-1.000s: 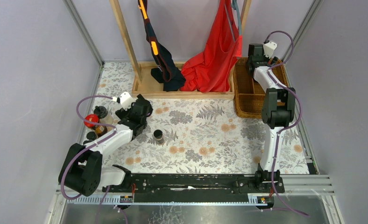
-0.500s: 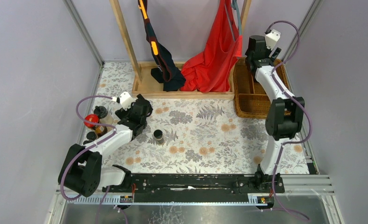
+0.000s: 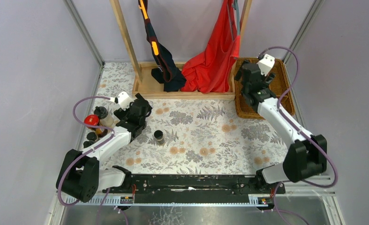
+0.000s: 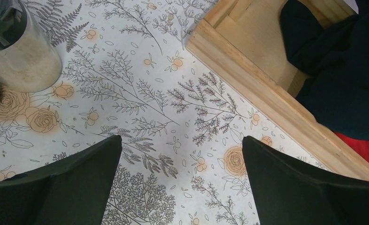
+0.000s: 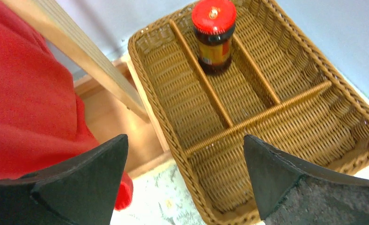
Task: Organize the condiment bottles
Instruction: Move the bottle to the center of the board.
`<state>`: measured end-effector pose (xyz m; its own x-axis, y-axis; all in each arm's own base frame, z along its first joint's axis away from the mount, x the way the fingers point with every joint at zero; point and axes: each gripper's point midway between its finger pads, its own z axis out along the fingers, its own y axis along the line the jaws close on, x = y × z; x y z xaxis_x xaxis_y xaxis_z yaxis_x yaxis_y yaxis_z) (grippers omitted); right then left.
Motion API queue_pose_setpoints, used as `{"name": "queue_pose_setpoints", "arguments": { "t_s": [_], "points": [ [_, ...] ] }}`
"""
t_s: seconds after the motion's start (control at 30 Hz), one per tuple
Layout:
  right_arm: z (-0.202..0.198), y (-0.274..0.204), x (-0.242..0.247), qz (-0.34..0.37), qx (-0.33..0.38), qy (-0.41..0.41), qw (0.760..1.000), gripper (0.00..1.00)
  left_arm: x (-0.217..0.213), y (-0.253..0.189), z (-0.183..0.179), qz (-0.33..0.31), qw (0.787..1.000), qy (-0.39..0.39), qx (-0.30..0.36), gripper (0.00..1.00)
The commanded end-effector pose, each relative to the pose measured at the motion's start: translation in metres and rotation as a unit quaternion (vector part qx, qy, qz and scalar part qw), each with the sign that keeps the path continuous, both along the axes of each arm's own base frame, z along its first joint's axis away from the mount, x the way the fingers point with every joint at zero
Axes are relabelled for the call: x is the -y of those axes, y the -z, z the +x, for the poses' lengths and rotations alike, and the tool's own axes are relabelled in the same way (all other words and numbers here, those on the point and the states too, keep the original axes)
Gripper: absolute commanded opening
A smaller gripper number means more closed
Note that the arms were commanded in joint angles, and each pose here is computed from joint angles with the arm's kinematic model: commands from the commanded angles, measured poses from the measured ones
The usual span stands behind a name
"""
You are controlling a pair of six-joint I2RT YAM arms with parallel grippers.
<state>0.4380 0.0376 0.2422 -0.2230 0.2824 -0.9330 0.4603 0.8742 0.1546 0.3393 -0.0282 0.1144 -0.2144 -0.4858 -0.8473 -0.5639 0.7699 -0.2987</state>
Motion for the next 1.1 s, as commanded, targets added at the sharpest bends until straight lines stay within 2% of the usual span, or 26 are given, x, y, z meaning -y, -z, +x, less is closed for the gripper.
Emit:
{"name": "queue_pose_setpoints", "arguments": {
  "t_s": [0.0,0.33,0.57,0.8,1.07],
  "points": [
    [-0.026,-0.014,-0.016,0.046,0.042,-0.026,0.998,1.00,-0.003,-0.014,0.007,0.011,1.000,-0.007,0.024,1.00],
    [-0.075,-0.032,-0.015,0.028,0.060,-0.051,0.996,1.00,0.000,-0.011,0.007,0.033,0.999,0.000,0.016,1.00],
    [-0.102,-0.018,-0.015,0.024,0.053,-0.073,0.996,1.00,0.013,-0.010,0.005,0.051,0.999,0.009,0.008,1.00],
    [-0.120,0.002,-0.024,0.004,0.033,-0.110,0.993,1.00,0.034,-0.021,-0.007,0.063,0.998,0.018,0.007,0.99],
    [-0.127,0.000,-0.025,-0.005,0.032,-0.131,0.991,1.00,0.068,-0.037,-0.032,0.068,0.995,0.070,0.006,0.94]
  ]
}}
